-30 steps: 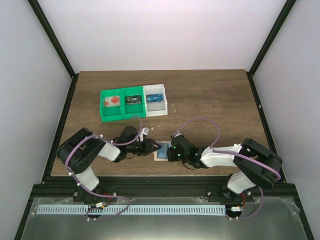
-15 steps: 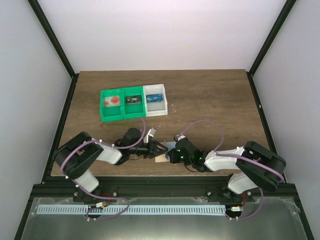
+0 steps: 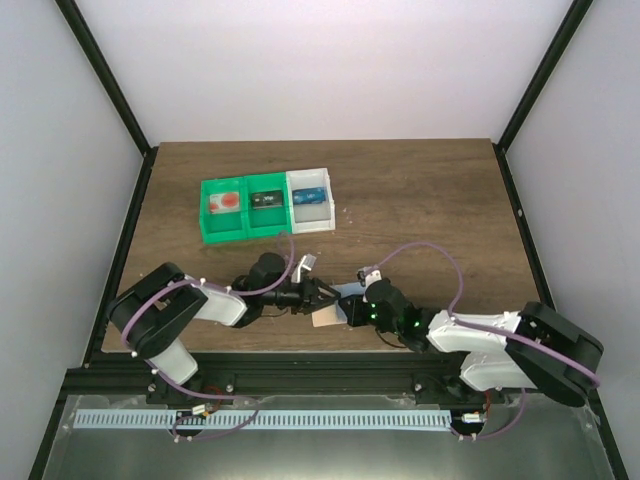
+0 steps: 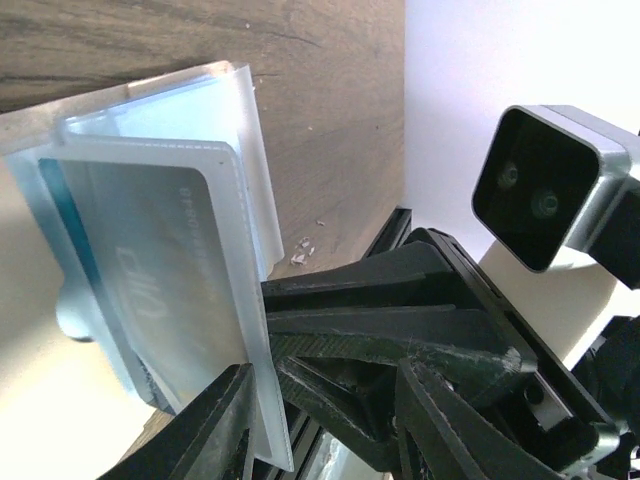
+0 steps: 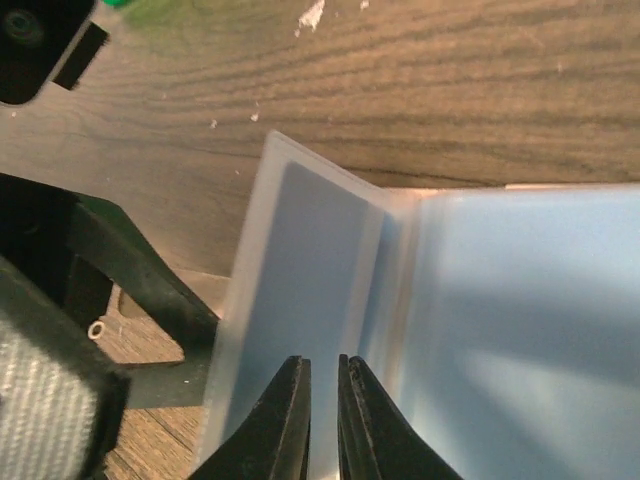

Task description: Take the credit cards out of the card holder

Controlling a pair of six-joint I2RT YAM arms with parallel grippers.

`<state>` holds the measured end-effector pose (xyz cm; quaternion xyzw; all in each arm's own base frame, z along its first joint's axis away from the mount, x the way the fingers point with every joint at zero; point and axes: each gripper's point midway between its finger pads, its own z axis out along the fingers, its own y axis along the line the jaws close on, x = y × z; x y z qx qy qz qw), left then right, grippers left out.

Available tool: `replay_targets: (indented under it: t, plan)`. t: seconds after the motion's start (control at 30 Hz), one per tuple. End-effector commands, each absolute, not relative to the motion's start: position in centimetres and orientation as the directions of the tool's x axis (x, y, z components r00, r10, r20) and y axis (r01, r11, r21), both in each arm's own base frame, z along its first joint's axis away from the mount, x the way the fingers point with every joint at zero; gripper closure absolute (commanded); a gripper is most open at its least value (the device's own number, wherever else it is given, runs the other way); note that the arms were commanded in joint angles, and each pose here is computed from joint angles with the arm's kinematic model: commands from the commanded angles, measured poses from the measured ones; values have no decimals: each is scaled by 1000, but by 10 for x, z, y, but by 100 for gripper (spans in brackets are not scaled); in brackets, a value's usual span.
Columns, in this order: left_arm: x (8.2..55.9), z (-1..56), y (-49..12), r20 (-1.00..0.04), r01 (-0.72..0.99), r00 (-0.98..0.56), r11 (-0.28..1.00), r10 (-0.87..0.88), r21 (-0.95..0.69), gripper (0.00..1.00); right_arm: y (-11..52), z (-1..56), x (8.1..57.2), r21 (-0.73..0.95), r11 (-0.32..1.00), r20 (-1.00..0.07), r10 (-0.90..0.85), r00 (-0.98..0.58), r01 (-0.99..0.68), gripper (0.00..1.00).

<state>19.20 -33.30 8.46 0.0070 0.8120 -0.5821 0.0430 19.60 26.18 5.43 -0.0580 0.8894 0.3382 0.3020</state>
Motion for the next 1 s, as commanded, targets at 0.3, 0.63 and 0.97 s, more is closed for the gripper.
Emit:
replay_targets:
  t: [0.3,0.63,0.97]
  plan:
    - [202,87,-352,-115,104,-993,324,-15,-940,59,202,72,220,480,843,-653,157,-741,-244,83]
    - [204,92,-374,-153,148,-988,325,9,-934,60,188,83,216,525,819,-653,213,-727,-231,81]
    - [204,71,-356,-168,146,-986,438,-12,-887,59,199,80,212,547,793,-632,180,-754,-269,61]
